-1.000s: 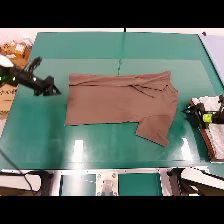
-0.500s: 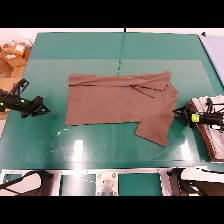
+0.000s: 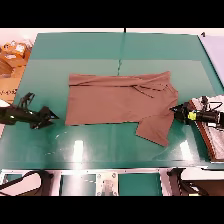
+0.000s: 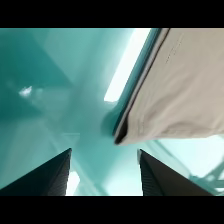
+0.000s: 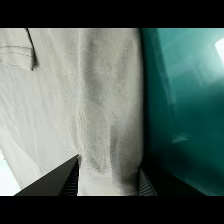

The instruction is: Fold the shirts.

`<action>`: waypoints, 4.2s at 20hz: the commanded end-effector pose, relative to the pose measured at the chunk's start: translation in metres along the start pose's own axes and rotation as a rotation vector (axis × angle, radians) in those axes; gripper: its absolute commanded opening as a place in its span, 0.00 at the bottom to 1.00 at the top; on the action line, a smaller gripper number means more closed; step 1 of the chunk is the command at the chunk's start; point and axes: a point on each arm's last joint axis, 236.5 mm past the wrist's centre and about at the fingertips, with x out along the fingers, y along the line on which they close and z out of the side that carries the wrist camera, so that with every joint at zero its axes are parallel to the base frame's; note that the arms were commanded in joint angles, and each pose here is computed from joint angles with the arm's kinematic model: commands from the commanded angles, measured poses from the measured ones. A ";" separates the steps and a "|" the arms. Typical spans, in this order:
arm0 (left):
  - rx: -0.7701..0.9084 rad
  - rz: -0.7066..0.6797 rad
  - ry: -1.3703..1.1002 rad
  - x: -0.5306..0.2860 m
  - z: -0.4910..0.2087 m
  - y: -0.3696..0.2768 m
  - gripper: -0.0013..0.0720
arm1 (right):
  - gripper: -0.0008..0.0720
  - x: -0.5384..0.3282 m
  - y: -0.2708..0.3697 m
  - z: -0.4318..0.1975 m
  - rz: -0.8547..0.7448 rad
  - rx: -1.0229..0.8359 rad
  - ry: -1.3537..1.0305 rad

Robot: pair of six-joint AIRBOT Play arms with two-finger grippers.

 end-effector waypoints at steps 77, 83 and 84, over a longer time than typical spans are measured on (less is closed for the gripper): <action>0.381 -0.212 -0.549 -0.018 0.217 -0.157 0.05 | 0.03 0.008 0.197 0.174 0.271 -0.251 -0.407; 0.487 -0.105 -0.320 0.009 0.172 -0.128 0.05 | 0.03 -0.001 0.164 0.134 0.173 -0.360 -0.229; 0.500 -0.079 -0.270 0.013 0.162 -0.120 0.05 | 0.03 -0.003 0.155 0.128 0.140 -0.371 -0.221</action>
